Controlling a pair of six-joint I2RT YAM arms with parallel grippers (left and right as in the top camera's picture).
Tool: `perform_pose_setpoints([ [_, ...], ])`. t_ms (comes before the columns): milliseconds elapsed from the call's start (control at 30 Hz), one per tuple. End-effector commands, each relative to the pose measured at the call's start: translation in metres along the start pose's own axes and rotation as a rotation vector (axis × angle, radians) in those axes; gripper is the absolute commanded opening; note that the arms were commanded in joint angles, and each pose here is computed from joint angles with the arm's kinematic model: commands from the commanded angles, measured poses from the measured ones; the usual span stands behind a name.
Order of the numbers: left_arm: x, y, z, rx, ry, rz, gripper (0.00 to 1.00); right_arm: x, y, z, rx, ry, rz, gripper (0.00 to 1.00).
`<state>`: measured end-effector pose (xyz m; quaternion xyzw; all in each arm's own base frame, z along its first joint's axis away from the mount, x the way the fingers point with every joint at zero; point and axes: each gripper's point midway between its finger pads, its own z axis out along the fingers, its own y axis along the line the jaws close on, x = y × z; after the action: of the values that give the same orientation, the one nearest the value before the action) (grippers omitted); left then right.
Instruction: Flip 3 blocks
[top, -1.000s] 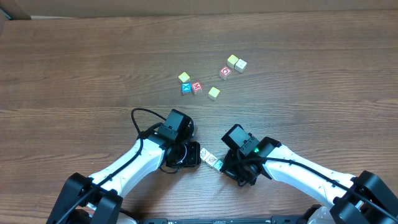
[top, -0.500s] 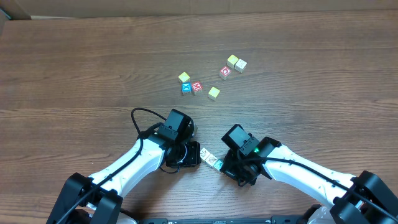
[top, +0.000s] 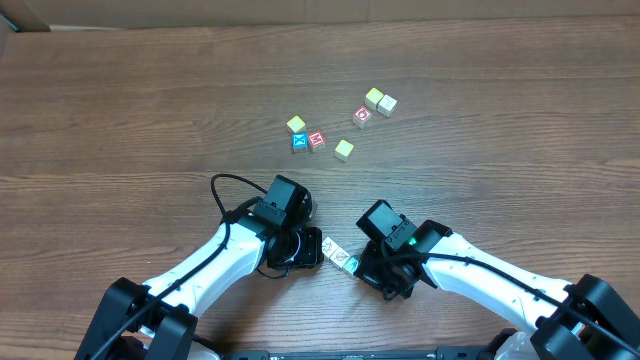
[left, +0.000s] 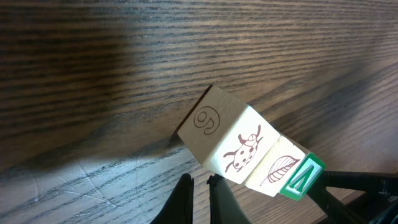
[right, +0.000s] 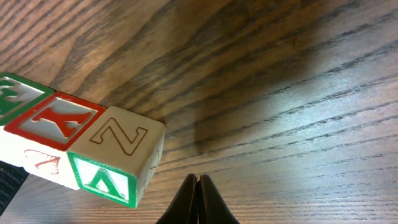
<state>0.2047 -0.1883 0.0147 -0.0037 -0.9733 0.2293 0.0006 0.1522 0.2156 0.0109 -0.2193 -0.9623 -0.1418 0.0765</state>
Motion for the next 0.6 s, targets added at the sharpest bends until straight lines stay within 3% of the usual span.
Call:
perform_pose_setpoints([
  [0, 0.007, -0.001, 0.002, 0.006, 0.022, -0.011, 0.04, 0.000, -0.002, 0.002, 0.012, -0.002, 0.001, 0.04],
  [333, 0.002, -0.002, -0.033, -0.027, -0.096, 0.015, 0.04, -0.005, -0.004, 0.001, 0.020, -0.030, -0.001, 0.04],
  [567, 0.008, 0.010, -0.039, -0.076, -0.088, -0.012, 0.04, -0.021, 0.000, 0.000, 0.019, -0.118, -0.059, 0.04],
])
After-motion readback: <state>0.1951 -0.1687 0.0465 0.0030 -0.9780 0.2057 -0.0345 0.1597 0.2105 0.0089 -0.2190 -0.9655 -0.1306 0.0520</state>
